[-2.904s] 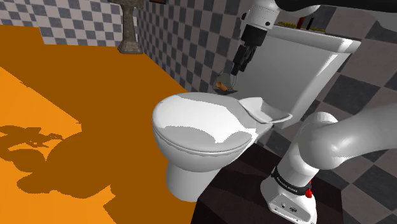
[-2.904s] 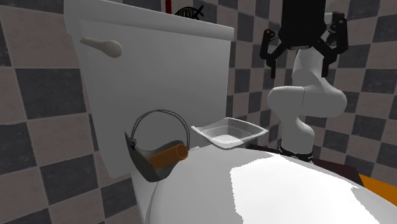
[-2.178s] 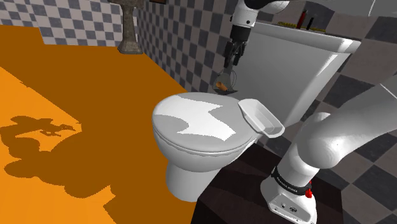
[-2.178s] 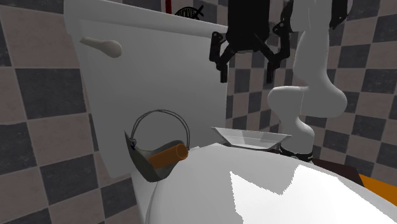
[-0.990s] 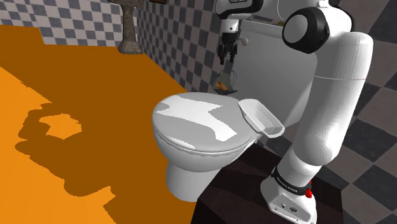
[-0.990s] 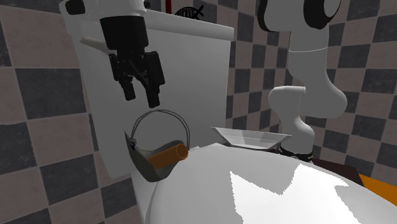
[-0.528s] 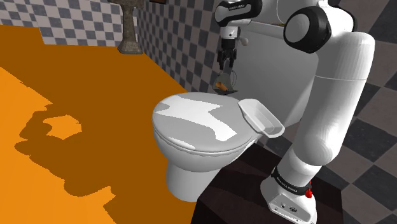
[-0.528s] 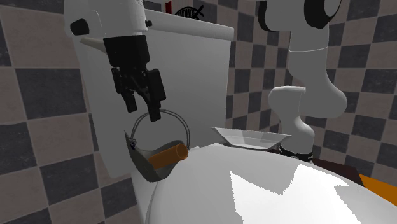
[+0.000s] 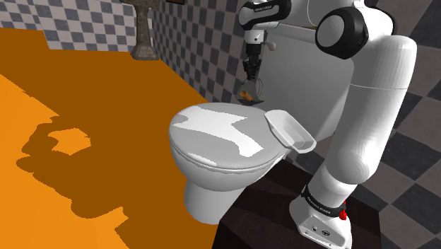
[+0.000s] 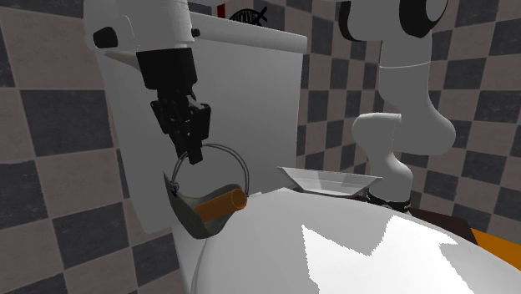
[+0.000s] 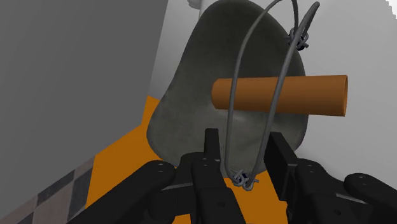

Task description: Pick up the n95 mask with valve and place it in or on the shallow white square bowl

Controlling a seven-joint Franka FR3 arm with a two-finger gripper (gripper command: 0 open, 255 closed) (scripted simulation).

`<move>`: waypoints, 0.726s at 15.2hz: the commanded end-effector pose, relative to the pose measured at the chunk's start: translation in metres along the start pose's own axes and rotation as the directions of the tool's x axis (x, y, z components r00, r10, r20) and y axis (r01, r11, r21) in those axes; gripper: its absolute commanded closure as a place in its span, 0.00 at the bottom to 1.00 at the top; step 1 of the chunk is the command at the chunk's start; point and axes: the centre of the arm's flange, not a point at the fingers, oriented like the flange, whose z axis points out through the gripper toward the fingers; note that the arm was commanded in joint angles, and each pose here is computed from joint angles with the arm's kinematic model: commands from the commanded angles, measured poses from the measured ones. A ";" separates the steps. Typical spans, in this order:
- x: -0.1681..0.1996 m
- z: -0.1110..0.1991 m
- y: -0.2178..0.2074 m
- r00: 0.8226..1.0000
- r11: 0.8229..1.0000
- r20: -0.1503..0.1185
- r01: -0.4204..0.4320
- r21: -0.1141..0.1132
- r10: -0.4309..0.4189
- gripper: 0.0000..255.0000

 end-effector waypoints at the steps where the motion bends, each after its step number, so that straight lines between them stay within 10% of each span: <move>1: 0.000 0.000 0.000 1.000 1.000 0.000 0.000 0.000 0.000 1.00; 11: -0.003 -0.016 0.001 1.000 1.000 0.000 0.000 0.000 0.000 1.00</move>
